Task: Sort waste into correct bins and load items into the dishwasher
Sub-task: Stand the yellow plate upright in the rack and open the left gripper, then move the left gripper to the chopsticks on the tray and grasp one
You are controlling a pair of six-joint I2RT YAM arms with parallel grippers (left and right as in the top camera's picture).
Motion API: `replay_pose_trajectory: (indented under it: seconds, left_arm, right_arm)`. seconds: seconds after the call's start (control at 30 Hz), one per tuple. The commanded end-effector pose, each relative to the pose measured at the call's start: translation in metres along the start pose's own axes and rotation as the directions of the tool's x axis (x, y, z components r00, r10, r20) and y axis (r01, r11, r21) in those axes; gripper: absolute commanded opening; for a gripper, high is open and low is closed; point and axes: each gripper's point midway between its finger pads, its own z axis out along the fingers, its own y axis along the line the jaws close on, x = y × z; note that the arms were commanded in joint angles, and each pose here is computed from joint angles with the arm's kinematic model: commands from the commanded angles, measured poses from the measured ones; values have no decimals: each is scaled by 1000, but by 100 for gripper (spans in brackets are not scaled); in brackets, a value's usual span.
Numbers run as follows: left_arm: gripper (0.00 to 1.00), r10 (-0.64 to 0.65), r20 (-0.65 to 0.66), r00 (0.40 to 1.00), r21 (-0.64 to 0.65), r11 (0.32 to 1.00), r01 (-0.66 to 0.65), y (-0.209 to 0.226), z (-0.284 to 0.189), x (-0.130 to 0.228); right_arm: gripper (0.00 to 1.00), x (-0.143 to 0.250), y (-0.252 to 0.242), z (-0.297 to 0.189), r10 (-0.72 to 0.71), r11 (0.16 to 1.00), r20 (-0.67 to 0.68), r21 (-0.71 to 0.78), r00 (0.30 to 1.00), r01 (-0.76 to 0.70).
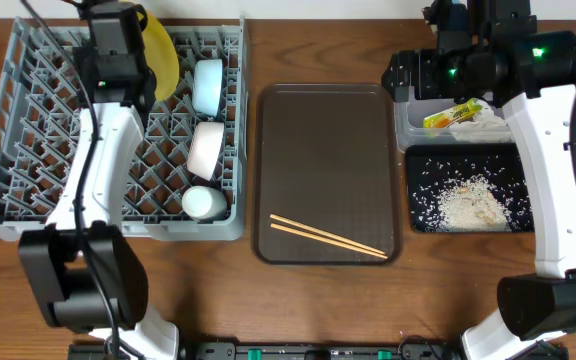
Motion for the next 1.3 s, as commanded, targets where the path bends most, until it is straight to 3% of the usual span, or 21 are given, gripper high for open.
replay_pose_trajectory:
  seconds: [0.0, 0.37, 0.43, 0.53, 0.7, 0.8, 1.03, 1.13, 1.27]
  left_arm:
    - [7, 29, -8, 1000, -37, 999, -29, -1, 7, 4]
    - [8, 66, -2, 998, 3, 998, -66, -26, 0, 6]
    - [17, 71, -7, 997, 4, 997, -71, -27, 1, 8]
    - [43, 76, -16, 997, 4, 997, -76, -27, 1, 10]
    - [59, 76, -13, 997, 24, 997, -76, -29, -1, 9]
    - [69, 52, 7, 999, 112, 992, -52, -38, -21, -4]
    - [70, -122, 0, 993, 457, 883, 108, -51, -134, -43]
    - [70, -101, -66, 993, 568, 814, 121, -67, -174, -28]
    - [69, 38, -213, 976, 661, 741, 116, -105, -219, 21]
  right_arm:
    - [99, 1, 3, 3, -5, 1000, -6, -3, 1000, 5]
    - [99, 1, 3, 3, -5, 1000, -6, -3, 1000, 5]
    - [99, 1, 3, 3, -5, 1000, -6, -3, 1000, 5]
    - [99, 1, 3, 3, -5, 1000, -6, -3, 1000, 5]
    - [99, 1, 3, 3, -5, 1000, -6, -3, 1000, 5]
    - [99, 1, 3, 3, -5, 1000, -6, -3, 1000, 5]
    - [99, 1, 3, 3, -5, 1000, -6, -3, 1000, 5]
    - [99, 1, 3, 3, -5, 1000, -6, -3, 1000, 5]
    - [99, 1, 3, 3, -5, 1000, -6, -3, 1000, 5]
